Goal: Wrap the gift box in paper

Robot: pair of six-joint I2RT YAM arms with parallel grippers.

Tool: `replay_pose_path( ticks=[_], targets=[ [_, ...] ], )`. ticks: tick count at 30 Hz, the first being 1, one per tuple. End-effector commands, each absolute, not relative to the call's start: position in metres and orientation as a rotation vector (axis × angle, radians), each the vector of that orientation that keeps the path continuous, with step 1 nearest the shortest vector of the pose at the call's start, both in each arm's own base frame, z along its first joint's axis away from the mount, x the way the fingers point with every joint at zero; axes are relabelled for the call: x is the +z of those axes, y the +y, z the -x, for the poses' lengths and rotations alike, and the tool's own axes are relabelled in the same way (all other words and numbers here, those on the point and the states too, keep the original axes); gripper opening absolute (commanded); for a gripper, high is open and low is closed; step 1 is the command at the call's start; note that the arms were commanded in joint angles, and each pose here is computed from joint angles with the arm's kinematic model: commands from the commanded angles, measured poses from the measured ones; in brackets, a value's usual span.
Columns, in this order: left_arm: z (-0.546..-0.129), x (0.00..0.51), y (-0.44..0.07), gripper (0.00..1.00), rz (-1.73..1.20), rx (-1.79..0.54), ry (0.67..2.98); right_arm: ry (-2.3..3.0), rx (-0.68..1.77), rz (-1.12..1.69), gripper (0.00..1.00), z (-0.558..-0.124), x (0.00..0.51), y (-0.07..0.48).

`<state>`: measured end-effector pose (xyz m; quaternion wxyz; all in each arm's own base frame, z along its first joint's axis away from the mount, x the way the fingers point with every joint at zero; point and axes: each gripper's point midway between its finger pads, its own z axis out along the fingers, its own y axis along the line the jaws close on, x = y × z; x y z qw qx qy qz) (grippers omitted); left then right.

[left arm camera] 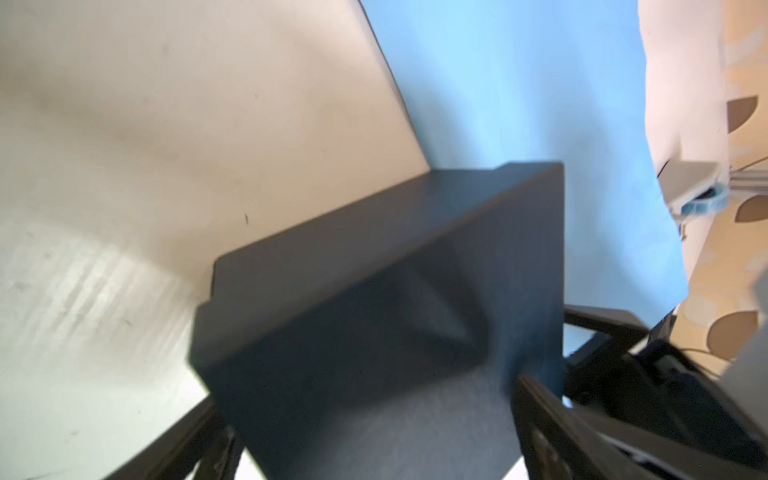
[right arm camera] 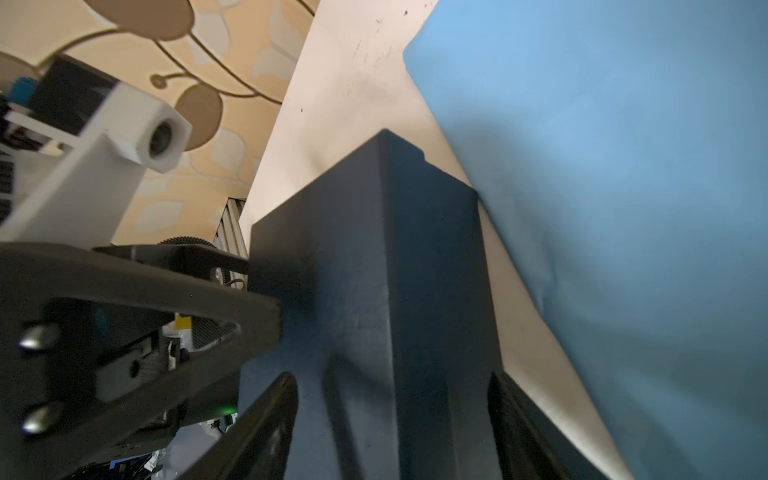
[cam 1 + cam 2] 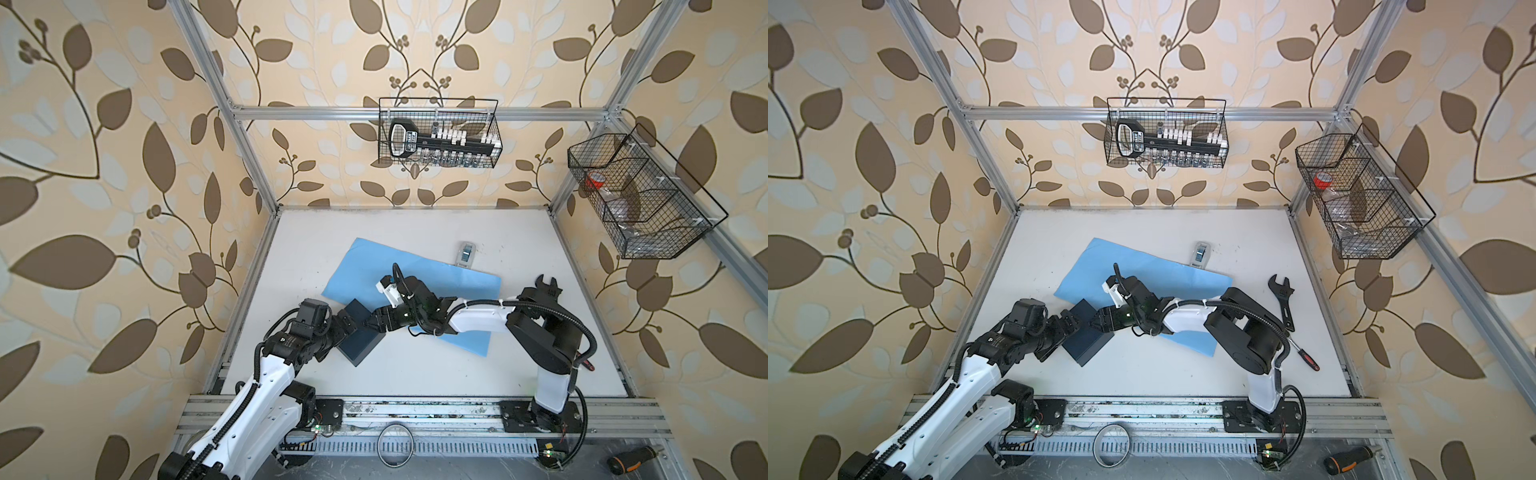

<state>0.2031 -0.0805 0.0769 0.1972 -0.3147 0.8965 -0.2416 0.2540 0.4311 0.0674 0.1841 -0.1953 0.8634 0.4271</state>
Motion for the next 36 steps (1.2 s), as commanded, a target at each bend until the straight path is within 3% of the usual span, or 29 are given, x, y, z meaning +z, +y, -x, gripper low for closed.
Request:
replay_pose_path(
  ticks=[1, 18, 28, 36],
  targets=[
    [-0.217, 0.086, -0.086, 0.97, 0.854, -0.751, 2.481, 2.449, 1.233, 0.58, 0.74, -0.251, 0.058, 0.441],
    [-0.224, 0.116, -0.106, 0.85, 0.855, -0.975, 2.389, 2.3, 1.555, 0.513, 0.64, -0.224, 0.115, 0.475],
    [-0.242, 0.146, -0.123, 0.81, 0.8, -1.108, 2.357, 2.242, 1.554, 0.475, 0.58, -0.232, 0.142, 0.466],
    [-0.28, 0.164, -0.146, 0.79, 0.713, -1.137, 2.361, 2.238, 1.477, 0.411, 0.56, -0.258, 0.144, 0.437]
  ],
)
